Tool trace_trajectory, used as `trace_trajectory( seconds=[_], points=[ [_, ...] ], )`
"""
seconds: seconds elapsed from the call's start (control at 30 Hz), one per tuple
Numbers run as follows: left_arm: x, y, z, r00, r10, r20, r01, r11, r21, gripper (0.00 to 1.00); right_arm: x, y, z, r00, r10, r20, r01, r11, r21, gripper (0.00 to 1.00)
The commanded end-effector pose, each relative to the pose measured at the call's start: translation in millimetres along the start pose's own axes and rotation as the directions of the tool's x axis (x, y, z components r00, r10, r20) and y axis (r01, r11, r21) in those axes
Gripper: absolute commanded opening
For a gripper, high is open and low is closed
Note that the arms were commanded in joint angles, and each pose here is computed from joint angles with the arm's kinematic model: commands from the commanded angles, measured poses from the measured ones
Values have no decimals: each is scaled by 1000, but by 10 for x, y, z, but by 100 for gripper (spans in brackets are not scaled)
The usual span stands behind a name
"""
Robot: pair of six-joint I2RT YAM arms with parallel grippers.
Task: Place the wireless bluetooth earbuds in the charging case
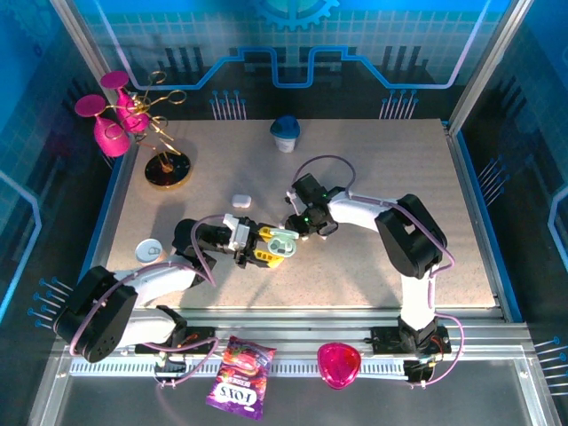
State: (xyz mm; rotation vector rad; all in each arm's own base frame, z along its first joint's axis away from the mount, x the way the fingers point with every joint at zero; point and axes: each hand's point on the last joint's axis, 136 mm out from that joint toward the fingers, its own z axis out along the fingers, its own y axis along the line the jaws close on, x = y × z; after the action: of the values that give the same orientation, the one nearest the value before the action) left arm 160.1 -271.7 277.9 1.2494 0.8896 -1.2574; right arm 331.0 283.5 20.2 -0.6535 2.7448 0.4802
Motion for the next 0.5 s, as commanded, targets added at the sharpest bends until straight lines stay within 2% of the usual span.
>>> trace_trajectory(
  seconds=[0.0,0.27,0.47],
  points=[
    [-78,-20,37,1000,17,5,-17,999,49,23,290,-3,-48,997,44,-71,-46,999,-27,41],
    [-118,-37,56,1000,19,1,-19,996,88,23,412,142,-266,996,82,-39,-86,991,-102,43],
    [-90,-34,59,1000,6,-4,-5,995,95,23,313,106,-378,998,58,11,-57,996,-73,47]
  ],
)
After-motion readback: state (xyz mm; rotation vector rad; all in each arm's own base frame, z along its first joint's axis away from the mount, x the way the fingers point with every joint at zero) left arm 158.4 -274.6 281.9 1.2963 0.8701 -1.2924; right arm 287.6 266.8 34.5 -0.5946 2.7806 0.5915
